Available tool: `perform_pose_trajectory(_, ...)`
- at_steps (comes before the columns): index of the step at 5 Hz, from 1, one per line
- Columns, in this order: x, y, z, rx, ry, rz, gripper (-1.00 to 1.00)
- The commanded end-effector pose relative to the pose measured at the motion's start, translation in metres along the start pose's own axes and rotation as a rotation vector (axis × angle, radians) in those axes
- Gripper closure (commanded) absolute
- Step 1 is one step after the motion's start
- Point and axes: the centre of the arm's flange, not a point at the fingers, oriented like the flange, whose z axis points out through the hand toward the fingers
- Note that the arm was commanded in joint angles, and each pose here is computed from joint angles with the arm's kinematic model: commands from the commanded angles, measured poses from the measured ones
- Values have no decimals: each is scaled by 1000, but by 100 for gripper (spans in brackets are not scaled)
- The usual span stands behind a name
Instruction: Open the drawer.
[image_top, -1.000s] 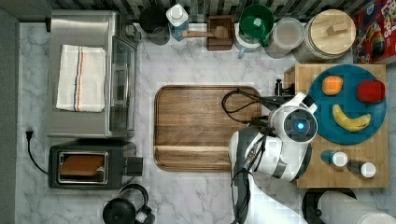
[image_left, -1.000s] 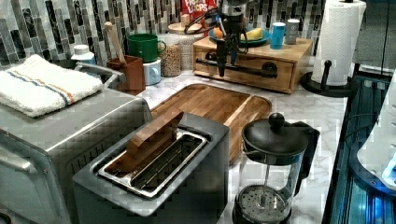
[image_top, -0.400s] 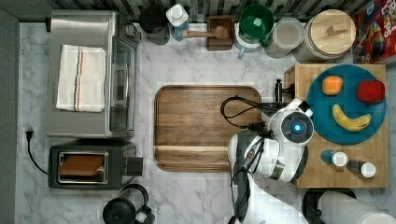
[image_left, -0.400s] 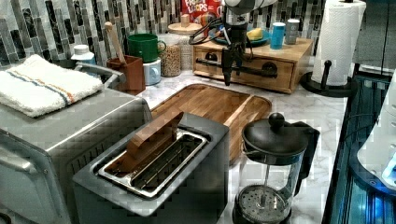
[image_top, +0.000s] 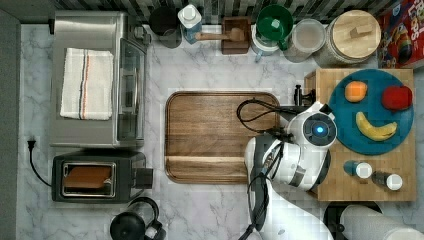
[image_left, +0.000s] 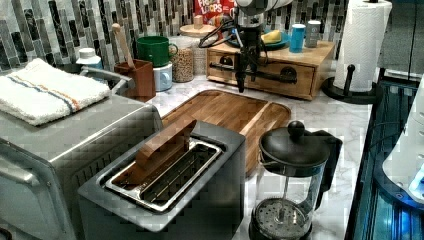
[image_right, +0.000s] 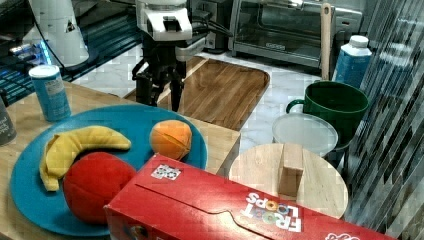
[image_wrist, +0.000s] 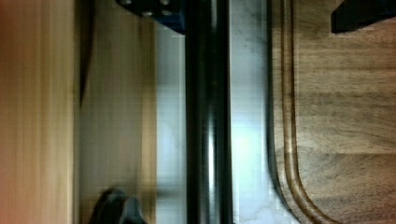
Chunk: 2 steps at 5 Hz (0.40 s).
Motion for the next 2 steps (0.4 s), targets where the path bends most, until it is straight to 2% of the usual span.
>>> perform_pose_trajectory(1,51,-116,-40,35,43,-43,-100)
perform_pose_trajectory(2,46,-145,-44,45,56,-44,-100)
